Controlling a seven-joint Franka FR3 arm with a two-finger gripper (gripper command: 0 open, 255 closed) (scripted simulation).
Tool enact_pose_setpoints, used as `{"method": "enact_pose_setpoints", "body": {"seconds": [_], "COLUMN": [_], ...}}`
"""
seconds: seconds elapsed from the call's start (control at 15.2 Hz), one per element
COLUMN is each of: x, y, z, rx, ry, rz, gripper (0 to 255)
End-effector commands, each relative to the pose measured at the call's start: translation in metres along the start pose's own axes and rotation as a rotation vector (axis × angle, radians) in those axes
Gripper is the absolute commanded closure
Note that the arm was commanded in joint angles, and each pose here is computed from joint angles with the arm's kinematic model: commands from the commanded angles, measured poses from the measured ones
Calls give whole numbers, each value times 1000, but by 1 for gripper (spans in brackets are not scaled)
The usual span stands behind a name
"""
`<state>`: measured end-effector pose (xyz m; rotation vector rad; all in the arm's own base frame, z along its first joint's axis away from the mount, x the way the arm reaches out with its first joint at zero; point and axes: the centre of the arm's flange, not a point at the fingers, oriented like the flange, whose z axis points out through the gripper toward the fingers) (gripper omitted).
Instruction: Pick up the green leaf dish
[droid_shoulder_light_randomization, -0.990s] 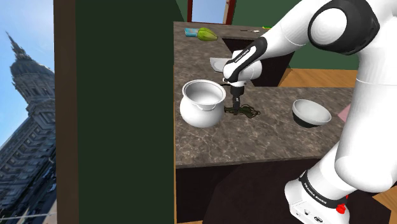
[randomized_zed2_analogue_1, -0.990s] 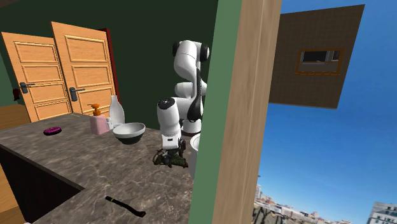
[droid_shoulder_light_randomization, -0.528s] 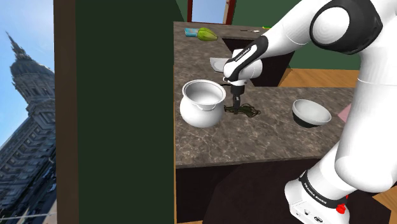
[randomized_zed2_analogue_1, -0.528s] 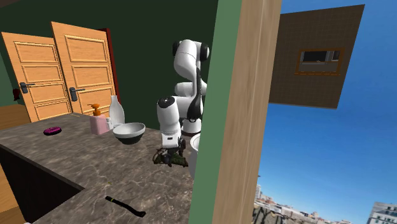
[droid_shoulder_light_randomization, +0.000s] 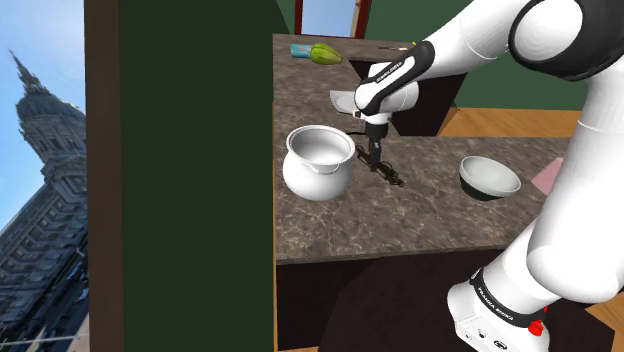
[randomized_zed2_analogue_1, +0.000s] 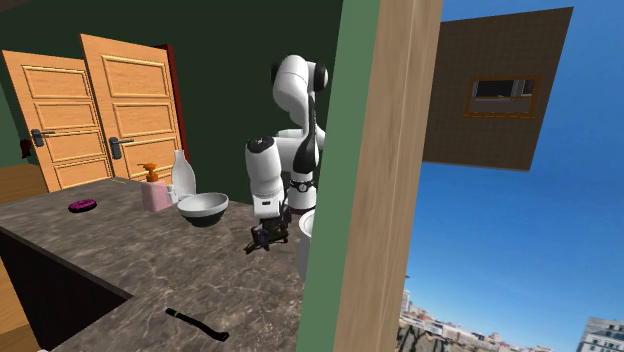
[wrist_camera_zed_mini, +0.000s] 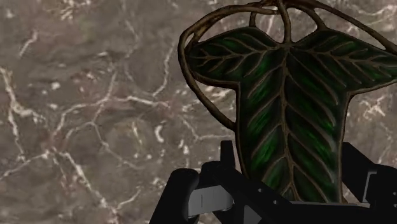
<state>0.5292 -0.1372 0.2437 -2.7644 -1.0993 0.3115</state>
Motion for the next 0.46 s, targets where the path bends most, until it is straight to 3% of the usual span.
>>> {"method": "enact_pose_setpoints", "body": {"seconds": [0.0, 0.4], "x": [-1, -4], "y": [-2, -6], "z": [-10, -31], "rx": [0, 0], "ry": [0, 0], "rz": [0, 0], "gripper": [255, 255]}}
